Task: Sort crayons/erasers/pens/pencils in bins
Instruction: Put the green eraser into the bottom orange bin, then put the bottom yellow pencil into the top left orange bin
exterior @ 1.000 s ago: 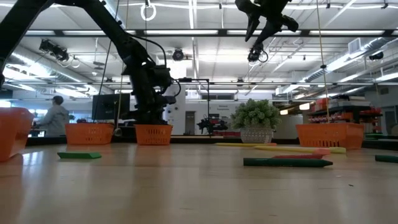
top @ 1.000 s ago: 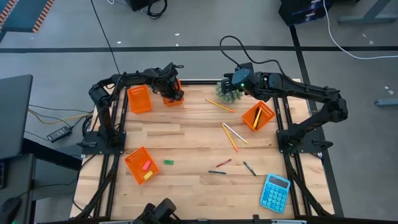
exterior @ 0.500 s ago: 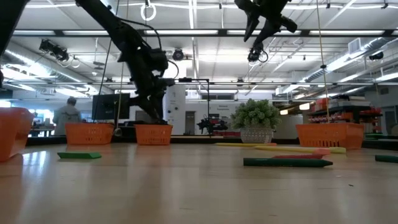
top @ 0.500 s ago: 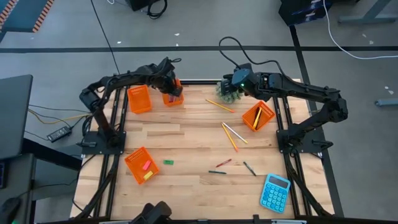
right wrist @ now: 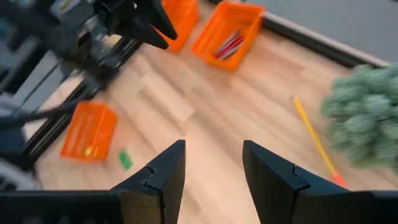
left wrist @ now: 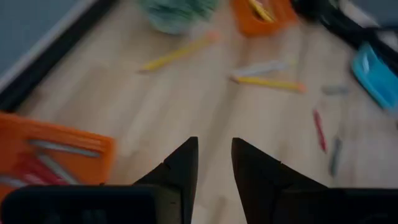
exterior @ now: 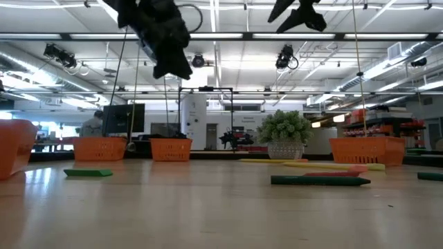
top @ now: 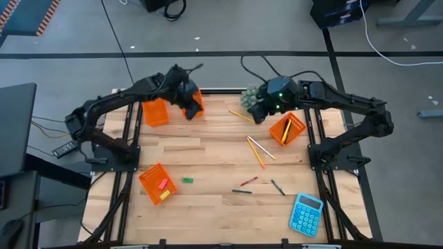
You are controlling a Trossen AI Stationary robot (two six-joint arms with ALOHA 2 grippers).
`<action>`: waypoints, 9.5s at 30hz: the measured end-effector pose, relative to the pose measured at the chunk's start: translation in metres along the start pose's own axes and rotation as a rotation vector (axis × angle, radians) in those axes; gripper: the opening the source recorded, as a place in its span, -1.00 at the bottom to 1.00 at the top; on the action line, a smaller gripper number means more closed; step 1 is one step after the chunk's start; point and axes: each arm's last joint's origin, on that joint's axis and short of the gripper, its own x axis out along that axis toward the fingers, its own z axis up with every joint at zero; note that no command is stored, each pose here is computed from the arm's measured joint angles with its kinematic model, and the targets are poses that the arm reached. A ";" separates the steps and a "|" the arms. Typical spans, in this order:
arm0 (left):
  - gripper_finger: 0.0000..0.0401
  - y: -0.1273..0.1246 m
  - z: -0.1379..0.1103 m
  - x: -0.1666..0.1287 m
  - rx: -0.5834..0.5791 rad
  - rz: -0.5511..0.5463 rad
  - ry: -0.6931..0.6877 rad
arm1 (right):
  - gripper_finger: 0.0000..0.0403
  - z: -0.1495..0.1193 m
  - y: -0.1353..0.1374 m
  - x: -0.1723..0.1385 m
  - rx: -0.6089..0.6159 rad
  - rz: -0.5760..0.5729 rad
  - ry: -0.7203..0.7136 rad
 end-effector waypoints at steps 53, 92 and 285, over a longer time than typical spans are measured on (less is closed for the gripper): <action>0.11 -0.183 -0.182 0.077 0.583 0.012 0.547 | -0.18 -0.126 0.088 0.035 0.308 -0.246 0.165; -0.08 -0.193 -0.215 0.117 0.536 0.098 0.613 | -0.18 -0.152 0.098 0.017 -0.037 -0.241 0.097; -0.19 -0.194 -0.109 -0.048 -0.293 -0.054 -0.150 | -0.36 -0.218 -0.022 0.159 0.121 -0.483 0.641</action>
